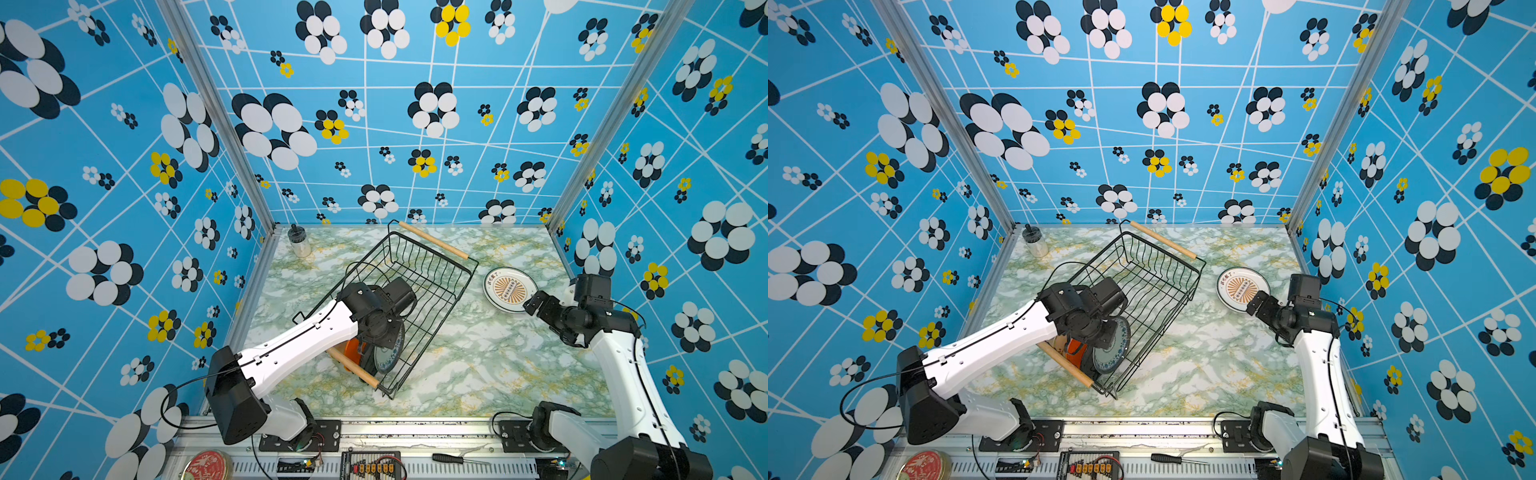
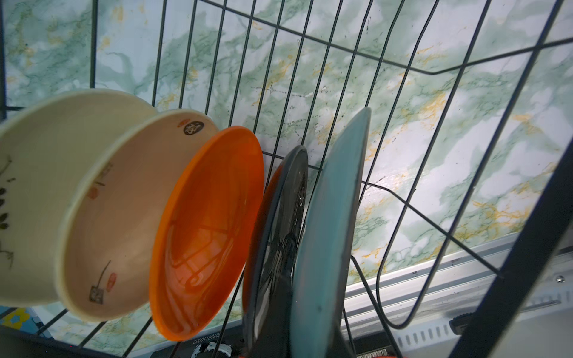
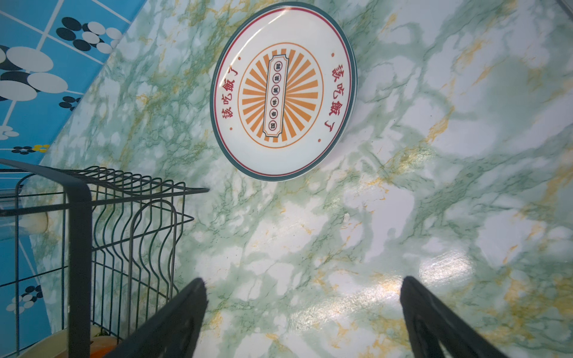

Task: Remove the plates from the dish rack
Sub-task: 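Lift the blue-patterned plate out of the rack with the left gripper while the right approaches, then grasp the blue plate's rim with the right gripper while the left holds it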

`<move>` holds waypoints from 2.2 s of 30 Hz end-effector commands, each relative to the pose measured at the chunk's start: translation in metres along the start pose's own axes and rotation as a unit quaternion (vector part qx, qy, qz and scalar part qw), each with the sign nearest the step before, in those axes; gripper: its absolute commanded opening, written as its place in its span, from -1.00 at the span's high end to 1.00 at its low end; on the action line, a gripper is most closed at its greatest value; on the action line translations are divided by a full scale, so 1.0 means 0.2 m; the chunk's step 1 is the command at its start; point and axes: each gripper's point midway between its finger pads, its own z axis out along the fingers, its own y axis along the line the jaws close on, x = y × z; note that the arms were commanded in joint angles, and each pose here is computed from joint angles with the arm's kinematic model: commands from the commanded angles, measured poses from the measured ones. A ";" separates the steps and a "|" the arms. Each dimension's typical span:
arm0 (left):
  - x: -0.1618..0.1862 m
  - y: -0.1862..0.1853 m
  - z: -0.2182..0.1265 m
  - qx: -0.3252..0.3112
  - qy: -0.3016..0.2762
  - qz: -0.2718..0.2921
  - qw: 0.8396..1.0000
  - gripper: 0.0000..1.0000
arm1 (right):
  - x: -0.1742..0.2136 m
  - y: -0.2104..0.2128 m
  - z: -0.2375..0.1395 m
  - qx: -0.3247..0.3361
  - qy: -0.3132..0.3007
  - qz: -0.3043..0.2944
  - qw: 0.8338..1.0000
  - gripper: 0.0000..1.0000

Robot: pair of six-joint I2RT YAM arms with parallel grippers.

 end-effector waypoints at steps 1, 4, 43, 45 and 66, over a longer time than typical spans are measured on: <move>-0.06 0.06 -0.08 -0.015 -0.015 0.005 1.000 1.00 | -0.02 0.05 -0.05 -0.016 -0.002 -0.003 1.000 -0.99; -0.13 0.06 -0.17 -0.005 -0.039 -0.008 0.999 1.00 | -0.02 0.11 -0.09 -0.044 -0.001 -0.005 0.999 -0.98; -0.85 -1.11 -0.55 0.520 -0.139 -0.155 0.828 1.00 | 0.11 0.74 -0.56 -0.463 0.050 0.080 0.881 -0.18; -0.85 -1.13 -0.54 0.524 -0.134 -0.156 0.826 1.00 | 0.11 0.74 -0.56 -0.464 0.051 0.079 0.881 -0.04; -0.81 -1.12 -0.47 0.481 -0.130 -0.128 0.858 0.04 | 0.06 0.77 -0.50 -0.442 0.063 0.057 0.893 1.00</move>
